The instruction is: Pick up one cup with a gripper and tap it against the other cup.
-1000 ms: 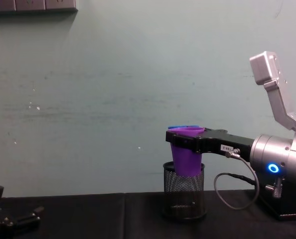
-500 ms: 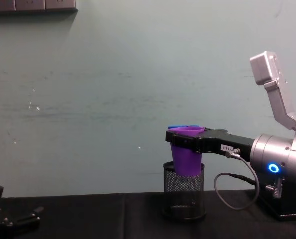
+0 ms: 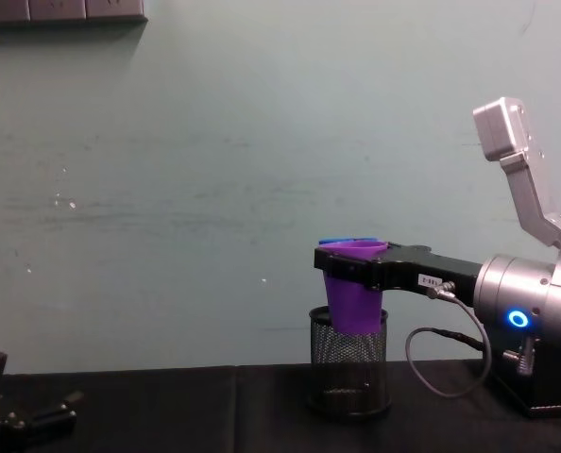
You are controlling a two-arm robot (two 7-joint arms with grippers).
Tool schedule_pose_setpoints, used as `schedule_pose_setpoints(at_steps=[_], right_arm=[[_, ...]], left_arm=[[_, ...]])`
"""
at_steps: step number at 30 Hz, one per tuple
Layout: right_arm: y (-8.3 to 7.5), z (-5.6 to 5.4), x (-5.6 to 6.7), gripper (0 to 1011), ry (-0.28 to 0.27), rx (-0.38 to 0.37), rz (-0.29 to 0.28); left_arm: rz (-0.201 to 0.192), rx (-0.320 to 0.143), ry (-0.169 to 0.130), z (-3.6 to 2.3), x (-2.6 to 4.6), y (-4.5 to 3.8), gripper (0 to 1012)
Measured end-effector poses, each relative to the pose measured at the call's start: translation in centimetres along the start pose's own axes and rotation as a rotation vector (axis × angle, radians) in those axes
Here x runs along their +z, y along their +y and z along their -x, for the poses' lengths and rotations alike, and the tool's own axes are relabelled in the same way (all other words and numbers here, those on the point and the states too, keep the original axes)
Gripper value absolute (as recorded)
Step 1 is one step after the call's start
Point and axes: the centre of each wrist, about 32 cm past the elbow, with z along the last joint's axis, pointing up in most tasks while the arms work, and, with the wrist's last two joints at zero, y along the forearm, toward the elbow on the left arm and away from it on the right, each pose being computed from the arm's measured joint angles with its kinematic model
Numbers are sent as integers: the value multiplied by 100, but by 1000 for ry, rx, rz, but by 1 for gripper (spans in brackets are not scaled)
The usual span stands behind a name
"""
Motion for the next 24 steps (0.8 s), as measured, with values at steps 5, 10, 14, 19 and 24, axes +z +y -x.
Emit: schedule_pose_setpoints(at_steps=[5,10,14,19,24], right_arm=[[0,0,0,755,0,0,0],[0,0,0,755,0,0,0],[-6,-5,-4,755,0,2,-3],[-22,7,-16,755,-1,11,-10],[-60,42,0,755,-4,26,-11]], left_arm=[[0,0,0,0,0,0,1000],[0,0,0,0,0,0,1000],[0,0,0,0,0,0,1000],[0,0,0,0,0,0,1000],[0,0,0,0,0,0,1000]])
